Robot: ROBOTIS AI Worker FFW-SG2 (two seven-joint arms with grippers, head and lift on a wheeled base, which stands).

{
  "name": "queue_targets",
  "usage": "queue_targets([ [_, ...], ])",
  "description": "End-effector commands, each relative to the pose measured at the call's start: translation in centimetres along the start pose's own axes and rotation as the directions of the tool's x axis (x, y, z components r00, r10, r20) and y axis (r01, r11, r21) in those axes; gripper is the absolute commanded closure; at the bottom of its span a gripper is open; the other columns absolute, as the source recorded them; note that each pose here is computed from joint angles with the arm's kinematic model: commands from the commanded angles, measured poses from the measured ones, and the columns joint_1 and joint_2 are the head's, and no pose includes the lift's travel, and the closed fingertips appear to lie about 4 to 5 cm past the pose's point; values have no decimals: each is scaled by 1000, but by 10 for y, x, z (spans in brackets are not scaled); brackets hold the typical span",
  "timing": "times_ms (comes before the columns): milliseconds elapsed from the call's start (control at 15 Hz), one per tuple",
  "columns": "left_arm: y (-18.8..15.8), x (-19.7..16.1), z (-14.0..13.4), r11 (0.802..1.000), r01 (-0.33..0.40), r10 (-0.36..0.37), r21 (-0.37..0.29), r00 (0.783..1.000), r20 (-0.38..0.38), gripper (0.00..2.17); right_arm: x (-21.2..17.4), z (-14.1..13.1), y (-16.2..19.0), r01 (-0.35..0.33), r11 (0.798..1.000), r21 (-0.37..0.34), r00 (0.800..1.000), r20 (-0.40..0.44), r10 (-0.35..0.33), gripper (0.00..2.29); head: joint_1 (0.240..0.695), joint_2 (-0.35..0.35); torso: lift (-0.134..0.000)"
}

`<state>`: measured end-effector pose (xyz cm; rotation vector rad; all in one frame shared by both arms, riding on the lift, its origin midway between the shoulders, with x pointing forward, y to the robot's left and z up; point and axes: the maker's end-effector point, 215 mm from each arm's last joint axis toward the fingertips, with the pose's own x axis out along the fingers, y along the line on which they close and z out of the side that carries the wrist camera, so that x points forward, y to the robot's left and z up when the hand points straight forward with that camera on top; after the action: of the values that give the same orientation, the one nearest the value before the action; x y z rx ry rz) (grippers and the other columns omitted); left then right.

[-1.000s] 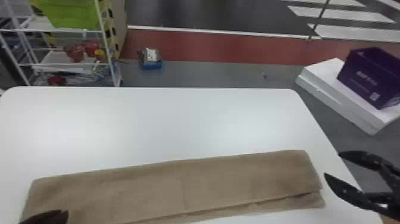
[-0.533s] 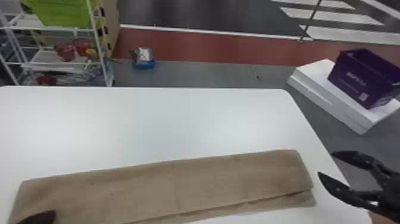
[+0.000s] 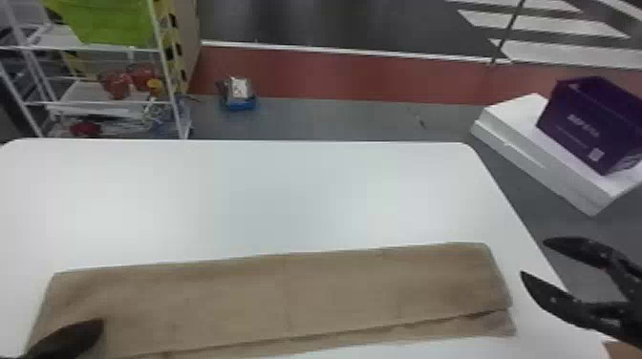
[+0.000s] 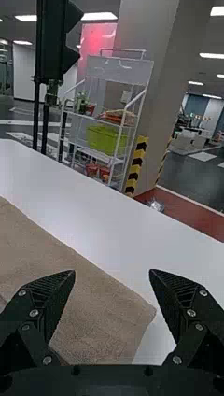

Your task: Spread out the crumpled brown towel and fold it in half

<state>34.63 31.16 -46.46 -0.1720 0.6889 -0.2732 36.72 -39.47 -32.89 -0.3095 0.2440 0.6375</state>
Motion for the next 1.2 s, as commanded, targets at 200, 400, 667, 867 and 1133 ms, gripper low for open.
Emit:
queue_targets([
  [200, -14, -33, 22, 997, 57, -54, -42, 996, 68, 1521, -6, -37, -20, -1, 993, 120, 996, -89, 12, 346, 695, -148, -123],
  [400, 6, -36, 24, 998, 7, -3, -70, 998, 55, 1325, -3, -62, -35, -18, 973, 231, 998, -54, 31, 404, 695, -185, -123],
  [667, 57, -34, 30, 992, -78, 87, -96, 993, 86, 427, 5, -90, -42, -20, 968, 252, 997, -70, 39, 404, 695, -159, -123],
  [867, 78, -32, 29, 990, -114, 122, -81, 988, 92, 205, 5, -95, -43, -16, 967, 253, 996, -76, 36, 404, 695, -120, -123],
  [1133, 72, -32, 28, 993, -74, 81, -93, 993, 82, 221, 4, -97, -45, -8, 968, 251, 996, -84, 30, 404, 695, -98, -123],
])
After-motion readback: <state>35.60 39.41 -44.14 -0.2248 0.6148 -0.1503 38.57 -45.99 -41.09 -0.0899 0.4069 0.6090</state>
